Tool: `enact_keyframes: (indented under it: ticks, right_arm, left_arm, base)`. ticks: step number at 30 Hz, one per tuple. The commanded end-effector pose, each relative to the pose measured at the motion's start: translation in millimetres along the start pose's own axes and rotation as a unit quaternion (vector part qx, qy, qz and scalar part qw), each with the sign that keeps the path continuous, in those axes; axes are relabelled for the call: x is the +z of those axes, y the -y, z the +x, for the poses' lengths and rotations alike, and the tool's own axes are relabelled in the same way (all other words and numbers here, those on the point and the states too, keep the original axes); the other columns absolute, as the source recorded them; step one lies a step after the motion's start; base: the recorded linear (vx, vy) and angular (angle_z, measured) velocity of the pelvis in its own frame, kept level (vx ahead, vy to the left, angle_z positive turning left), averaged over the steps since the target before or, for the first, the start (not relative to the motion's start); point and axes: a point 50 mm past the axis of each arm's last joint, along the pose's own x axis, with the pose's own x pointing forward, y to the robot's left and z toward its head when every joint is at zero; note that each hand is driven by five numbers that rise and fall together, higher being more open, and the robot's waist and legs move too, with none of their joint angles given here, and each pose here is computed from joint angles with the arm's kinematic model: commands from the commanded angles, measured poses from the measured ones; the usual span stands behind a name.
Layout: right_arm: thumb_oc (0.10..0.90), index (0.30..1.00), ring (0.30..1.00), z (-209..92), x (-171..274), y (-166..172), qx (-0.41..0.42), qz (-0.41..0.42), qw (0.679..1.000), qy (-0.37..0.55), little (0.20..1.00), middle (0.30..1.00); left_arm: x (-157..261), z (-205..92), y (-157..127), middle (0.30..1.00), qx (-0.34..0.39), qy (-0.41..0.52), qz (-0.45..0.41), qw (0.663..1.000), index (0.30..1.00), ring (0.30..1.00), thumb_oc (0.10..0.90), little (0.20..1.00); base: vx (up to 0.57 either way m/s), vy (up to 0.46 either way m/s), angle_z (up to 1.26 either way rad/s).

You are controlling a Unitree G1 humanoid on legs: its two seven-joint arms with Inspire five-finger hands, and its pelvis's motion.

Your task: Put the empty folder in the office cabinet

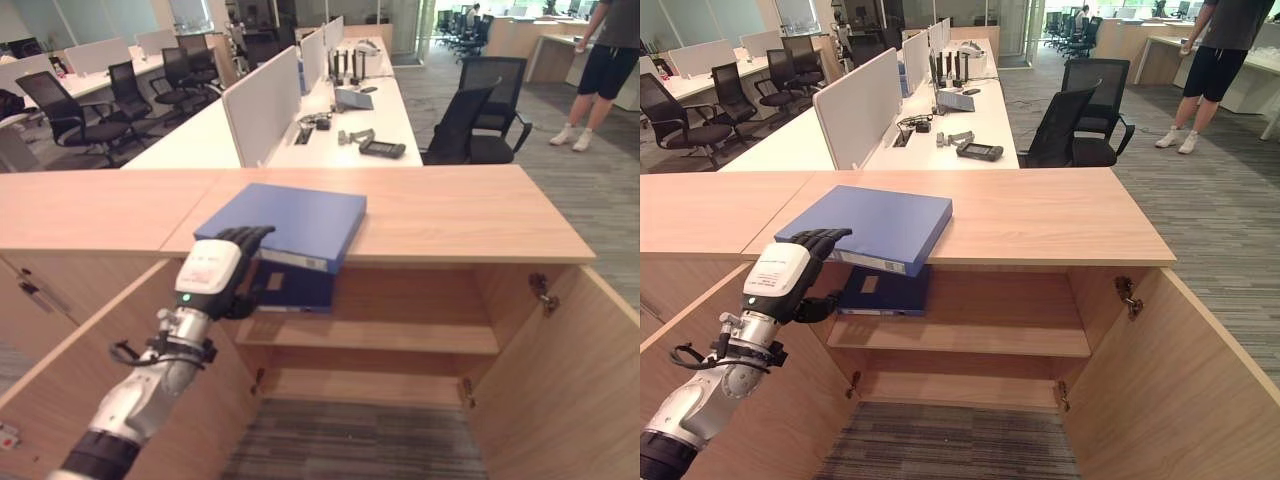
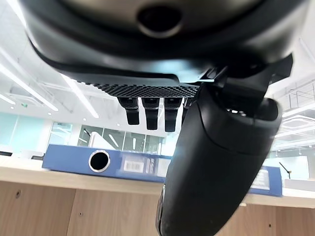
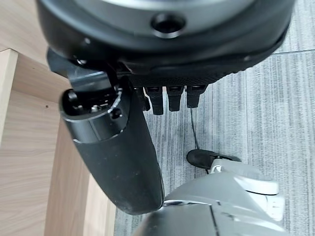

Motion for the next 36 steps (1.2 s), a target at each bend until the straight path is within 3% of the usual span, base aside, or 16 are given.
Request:
enact_keyframes:
  ticks: [1, 36]
  right_arm:
    - [0.8, 0.9, 0.9, 4, 17, 12, -0.015, 0.005, 1.0, 0.019, 0.9, 0.9]
    - [0.8, 0.9, 0.9, 3, 9, 15, -0.022, 0.028, 0.999, 0.0, 0.9, 0.9]
  left_arm:
    - [7, 50, -64, 0.9, 0.125, 0.056, 0.063, 0.989, 0.9, 0.9, 0.8, 0.9]
    - [12, 77, -68, 0.9, 0.115, 0.068, 0.109, 0.985, 0.9, 0.9, 0.8, 0.9]
  base:
    - [-0.03, 0.008, -0.01]
    - [0.0, 0.002, -0.01]
